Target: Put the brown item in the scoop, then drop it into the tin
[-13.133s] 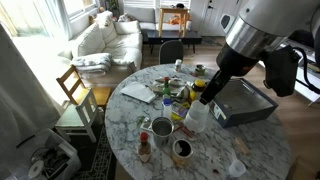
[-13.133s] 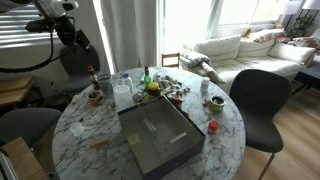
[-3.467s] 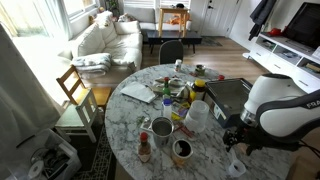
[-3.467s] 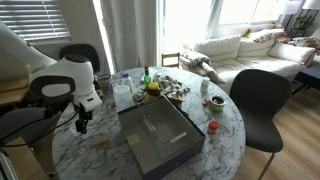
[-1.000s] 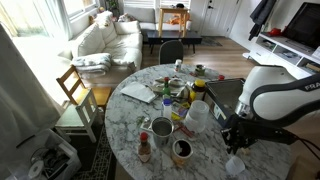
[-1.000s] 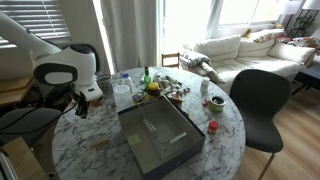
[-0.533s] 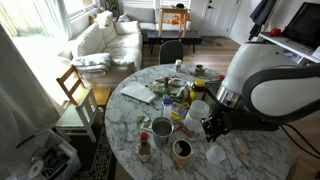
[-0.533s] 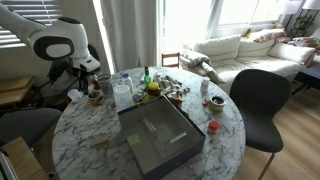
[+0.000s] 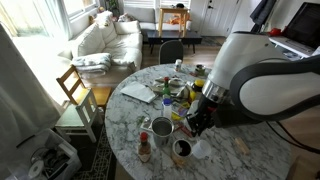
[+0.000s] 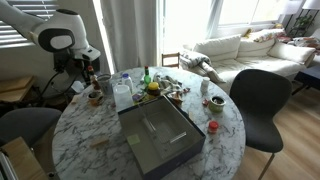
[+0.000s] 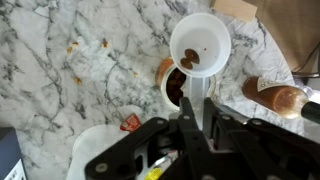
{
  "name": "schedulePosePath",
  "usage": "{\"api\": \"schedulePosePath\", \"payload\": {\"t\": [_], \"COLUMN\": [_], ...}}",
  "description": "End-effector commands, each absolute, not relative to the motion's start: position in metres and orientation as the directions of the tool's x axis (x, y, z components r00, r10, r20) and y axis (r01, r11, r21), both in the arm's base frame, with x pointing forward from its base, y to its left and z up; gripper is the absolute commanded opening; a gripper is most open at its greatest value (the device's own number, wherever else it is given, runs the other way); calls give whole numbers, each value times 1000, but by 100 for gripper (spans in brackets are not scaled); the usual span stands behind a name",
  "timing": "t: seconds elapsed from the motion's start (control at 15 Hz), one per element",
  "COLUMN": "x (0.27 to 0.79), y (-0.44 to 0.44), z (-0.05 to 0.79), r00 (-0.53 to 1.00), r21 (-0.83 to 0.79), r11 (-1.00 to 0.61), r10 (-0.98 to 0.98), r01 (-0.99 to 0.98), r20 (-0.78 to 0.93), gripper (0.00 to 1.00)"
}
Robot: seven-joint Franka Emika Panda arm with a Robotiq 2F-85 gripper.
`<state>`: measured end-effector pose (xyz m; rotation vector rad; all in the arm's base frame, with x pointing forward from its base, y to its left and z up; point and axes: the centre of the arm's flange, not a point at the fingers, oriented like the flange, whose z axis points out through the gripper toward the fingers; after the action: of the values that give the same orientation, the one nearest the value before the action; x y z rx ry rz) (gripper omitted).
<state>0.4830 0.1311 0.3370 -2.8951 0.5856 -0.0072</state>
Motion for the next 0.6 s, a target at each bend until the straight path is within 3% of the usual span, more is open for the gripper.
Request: {"api": "schedulePosePath", "payload": {"t": [0.0, 0.13, 0.2, 0.53], "x": [483, 483, 483, 492], "y": [131, 131, 131, 132], "z": [336, 336, 336, 323], "r00": [922, 923, 923, 961], "r21": [-184, -184, -184, -309], "r11": [-905, -905, -905, -918], "r10": [-385, -384, -384, -275], "r01": [-384, -384, -383, -250], "r20": [-33, -33, -33, 40], "gripper": [16, 16, 4, 4]}}
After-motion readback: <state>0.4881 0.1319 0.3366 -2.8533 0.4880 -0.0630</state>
